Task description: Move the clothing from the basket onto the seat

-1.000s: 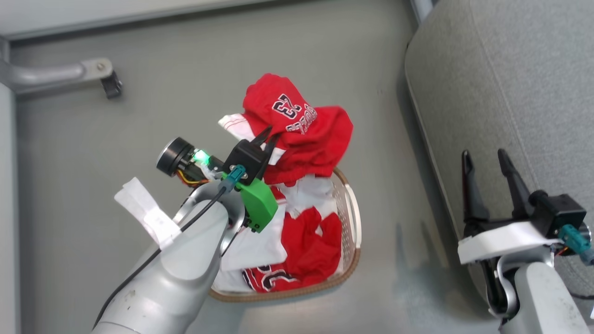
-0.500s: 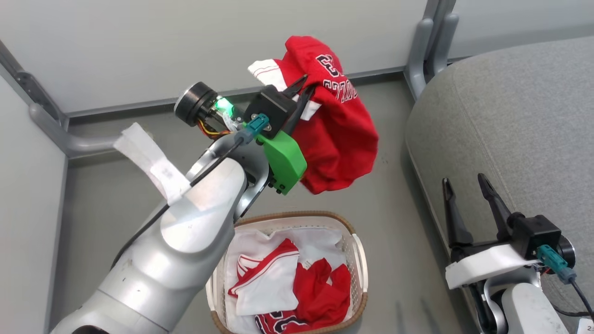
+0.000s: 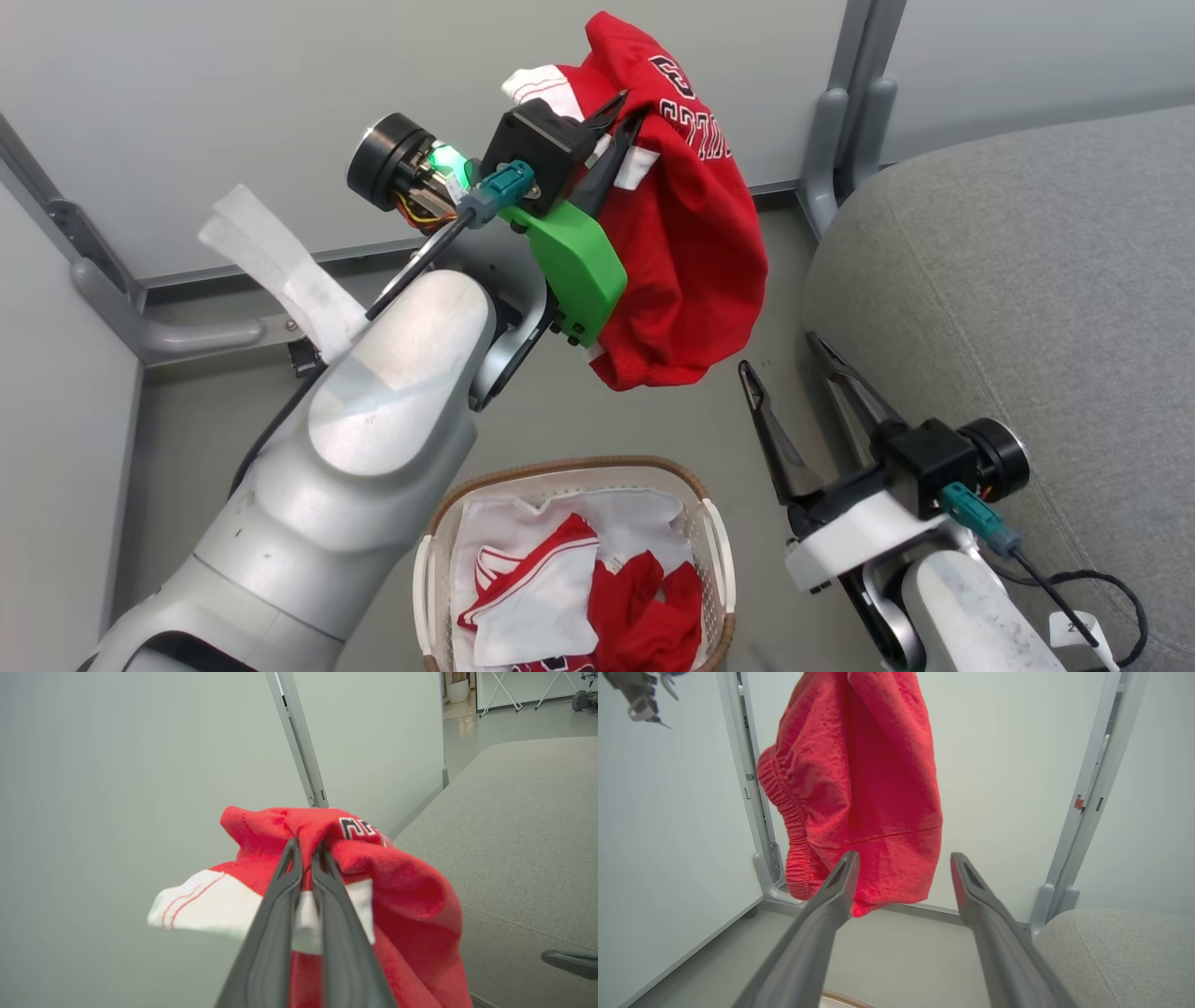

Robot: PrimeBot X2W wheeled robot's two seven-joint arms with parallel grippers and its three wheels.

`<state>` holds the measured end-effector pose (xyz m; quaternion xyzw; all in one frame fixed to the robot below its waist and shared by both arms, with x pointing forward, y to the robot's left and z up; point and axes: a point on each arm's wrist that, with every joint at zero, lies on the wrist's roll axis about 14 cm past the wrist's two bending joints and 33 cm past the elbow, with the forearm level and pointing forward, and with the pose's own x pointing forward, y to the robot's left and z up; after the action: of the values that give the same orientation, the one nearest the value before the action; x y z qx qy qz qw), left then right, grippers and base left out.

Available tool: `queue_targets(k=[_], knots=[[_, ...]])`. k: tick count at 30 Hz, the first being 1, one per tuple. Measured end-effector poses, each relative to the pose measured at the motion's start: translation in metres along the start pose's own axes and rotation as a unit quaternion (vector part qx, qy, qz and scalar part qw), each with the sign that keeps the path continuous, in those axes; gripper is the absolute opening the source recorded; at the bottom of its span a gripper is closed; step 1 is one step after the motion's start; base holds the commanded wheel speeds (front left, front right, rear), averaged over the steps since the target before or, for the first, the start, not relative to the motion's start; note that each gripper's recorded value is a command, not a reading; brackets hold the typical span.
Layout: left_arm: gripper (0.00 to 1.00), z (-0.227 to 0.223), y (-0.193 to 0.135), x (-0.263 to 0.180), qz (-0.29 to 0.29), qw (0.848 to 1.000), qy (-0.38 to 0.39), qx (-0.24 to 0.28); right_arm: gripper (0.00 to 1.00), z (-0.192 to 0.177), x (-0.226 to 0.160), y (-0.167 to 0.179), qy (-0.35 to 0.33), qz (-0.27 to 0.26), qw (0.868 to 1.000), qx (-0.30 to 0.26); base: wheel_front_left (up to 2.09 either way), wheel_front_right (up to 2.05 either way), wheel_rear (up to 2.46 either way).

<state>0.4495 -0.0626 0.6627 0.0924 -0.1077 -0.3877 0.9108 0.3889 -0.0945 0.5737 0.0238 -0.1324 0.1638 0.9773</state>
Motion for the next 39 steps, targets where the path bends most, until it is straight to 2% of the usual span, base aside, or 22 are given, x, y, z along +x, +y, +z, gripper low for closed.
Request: queue_targets(k=[6,13,26,28,29,30,36,39], knots=[[0.0,0.006,-0.003,-0.003,-0.001,1.0,-0.005,0.003,1.0,0.022,0.016,-0.001,-0.031,0.007,0.999,-0.018,0.0,0.0,0.0],[0.0,0.009,-0.009,-0.008,-0.008,1.0,-0.009,0.008,1.0,0.048,0.038,-0.013,-0.063,0.004,0.995,-0.079,0.0,0.0,0.0],[0.0,0.011,-0.023,-0.014,-0.027,0.999,-0.02,0.005,1.0,-0.007,0.069,0.013,0.034,0.091,0.984,-0.151,0.0,0.0,0.0],[0.0,0.009,-0.023,-0.016,-0.027,0.999,-0.019,0.003,0.38,-0.017,0.072,0.021,0.051,0.113,0.981,-0.15,0.0,0.0,0.0],[0.0,0.007,-0.022,-0.017,-0.026,1.0,-0.017,0.001,0.16,-0.02,0.073,0.026,0.057,0.122,0.98,-0.148,0.0,0.0,0.0],[0.0,0.004,-0.021,-0.018,-0.024,1.0,-0.014,-0.001,0.0,-0.021,0.075,0.029,0.059,0.128,0.979,-0.145,0.0,0.0,0.0],[0.0,-0.014,-0.011,-0.024,-0.002,1.0,0.003,-0.021,0.0,-0.02,0.083,0.03,0.061,0.14,0.979,-0.132,0.0,0.0,0.0],[0.0,-0.026,-0.008,-0.028,0.01,0.999,0.007,-0.048,0.0,-0.021,0.084,0.027,0.062,0.139,0.98,-0.127,0.0,0.0,0.0]])
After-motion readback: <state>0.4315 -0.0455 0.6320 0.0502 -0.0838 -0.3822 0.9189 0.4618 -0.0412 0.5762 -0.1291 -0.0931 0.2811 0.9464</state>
